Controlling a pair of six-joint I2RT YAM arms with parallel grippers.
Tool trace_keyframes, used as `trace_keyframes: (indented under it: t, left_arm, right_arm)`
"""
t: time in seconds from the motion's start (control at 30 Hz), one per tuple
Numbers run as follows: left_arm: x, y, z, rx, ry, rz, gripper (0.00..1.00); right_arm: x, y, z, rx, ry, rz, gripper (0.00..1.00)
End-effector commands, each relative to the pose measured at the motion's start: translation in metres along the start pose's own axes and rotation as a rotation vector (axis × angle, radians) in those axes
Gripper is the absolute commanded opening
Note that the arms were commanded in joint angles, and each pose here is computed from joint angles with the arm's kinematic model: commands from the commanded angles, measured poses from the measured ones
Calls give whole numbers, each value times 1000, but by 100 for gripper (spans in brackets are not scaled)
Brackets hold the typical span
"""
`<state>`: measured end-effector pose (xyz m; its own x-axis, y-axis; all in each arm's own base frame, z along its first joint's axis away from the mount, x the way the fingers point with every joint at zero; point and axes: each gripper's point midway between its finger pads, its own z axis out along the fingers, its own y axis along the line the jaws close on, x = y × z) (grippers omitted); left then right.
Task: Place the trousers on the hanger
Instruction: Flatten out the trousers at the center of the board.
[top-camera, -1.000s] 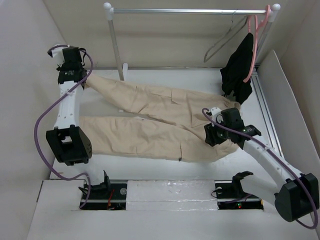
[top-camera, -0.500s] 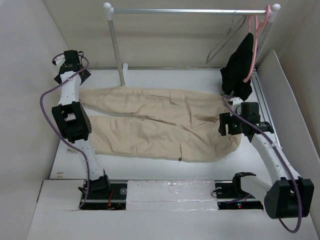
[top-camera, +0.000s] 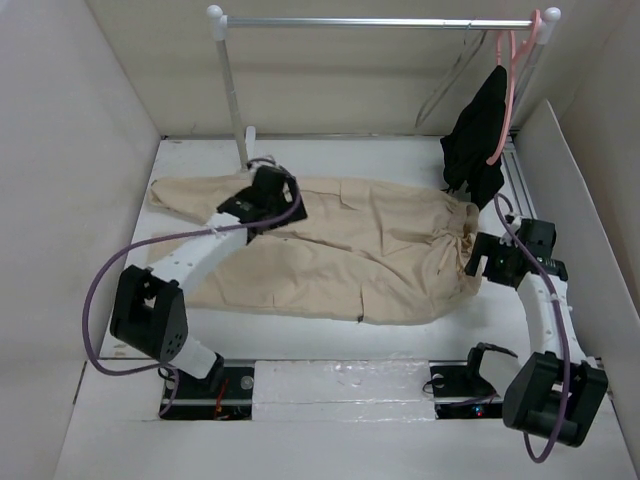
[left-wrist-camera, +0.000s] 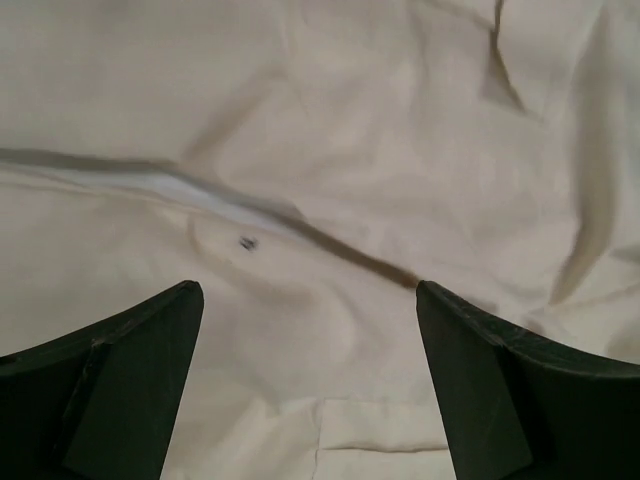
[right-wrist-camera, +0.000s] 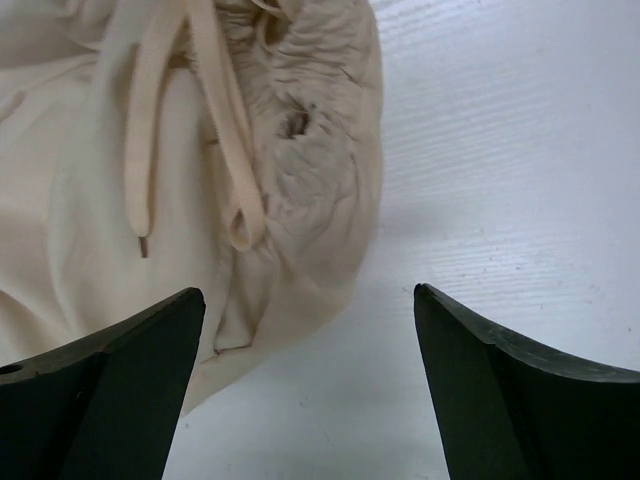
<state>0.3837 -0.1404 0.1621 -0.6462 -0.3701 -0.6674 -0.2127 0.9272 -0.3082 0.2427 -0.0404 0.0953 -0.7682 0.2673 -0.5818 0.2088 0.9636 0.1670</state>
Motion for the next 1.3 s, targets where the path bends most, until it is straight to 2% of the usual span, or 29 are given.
trace_keyframes:
  t: [0.0, 0.03, 0.1, 0.13, 0.2, 0.23, 0.27, 0.37, 0.4, 0.43, 0.47, 0.5, 0.53, 0.6, 0.67, 0.73, 0.8, 0.97, 1.0, 1.03, 1.07, 1.1, 1.13, 1.2, 1.27]
  left_arm:
    - [84, -17, 5, -1, 121, 143, 85]
    - [94, -10, 9, -26, 139, 139, 85]
    - [113, -18, 18, 24, 187, 145, 85]
    - [130, -13, 25, 19, 235, 149, 84]
    - [144, -8, 34, 6, 272, 155, 82]
    - [157, -2, 35, 1, 310, 157, 81]
    - [157, -2, 35, 1, 310, 155, 80]
    - [176, 13, 27, 3, 355, 154, 72]
    - [184, 23, 21, -8, 372, 155, 72]
    - [187, 29, 18, -16, 379, 155, 71]
    - [193, 34, 14, -23, 394, 153, 70]
    - [195, 37, 8, -18, 396, 147, 67]
    - [210, 50, 3, -30, 435, 147, 67]
    - [226, 58, -9, -17, 476, 137, 66]
    - [239, 63, -20, -2, 527, 117, 64]
    - [237, 59, -32, 16, 529, 113, 65]
    - [243, 55, -48, 52, 574, 107, 66]
    - [255, 52, -72, 115, 652, 59, 72]
    - [252, 51, -77, 125, 646, 54, 75]
    - [247, 48, -79, 133, 622, 59, 78]
    - [240, 46, -81, 127, 601, 56, 85]
    - [223, 42, -81, 128, 532, 59, 90]
    - [192, 25, -83, 161, 453, 37, 91]
    - [147, 17, -82, 155, 313, 10, 89]
    - [83, 16, -79, 130, 153, -76, 87]
  right_arm:
    - [18, -10, 7, 22, 38, 128, 90]
    - [22, -14, 11, 28, 41, 139, 91]
    - [32, -14, 22, 8, 52, 185, 90]
    - [19, -12, 30, -22, -12, 174, 88]
    - [23, -11, 45, -56, 4, 190, 77]
    - [11, -11, 58, -84, -38, 173, 74]
    - [21, -7, 63, -110, 0, 181, 74]
    - [27, -11, 76, -108, 26, 210, 29]
    - [30, -13, 75, -92, 35, 224, 10]
    - [41, -15, 70, -66, 73, 248, 3]
    - [47, -21, 65, -14, 81, 269, 0]
    - [38, -23, 51, 15, 25, 260, 0]
    - [51, -23, 40, 41, 62, 278, 0]
    - [50, -30, 22, 101, 32, 288, 0]
    - [64, -32, 0, 129, 98, 296, 0]
    - [63, -31, -17, 141, 123, 308, 0]
    - [45, -37, -30, 171, 101, 269, 0]
    - [28, -51, -62, 277, 147, 227, 0]
    - [25, -60, -69, 335, 150, 227, 1]
    - [15, -63, -77, 360, 125, 219, 9]
    - [8, -69, -79, 384, 113, 200, 30]
    - [1, -72, -77, 388, 103, 186, 73]
    - [-10, -77, -79, 402, 73, 190, 84]
    - [-38, -75, -84, 372, -9, 181, 100]
    - [-71, -59, -87, 277, -111, 149, 100]
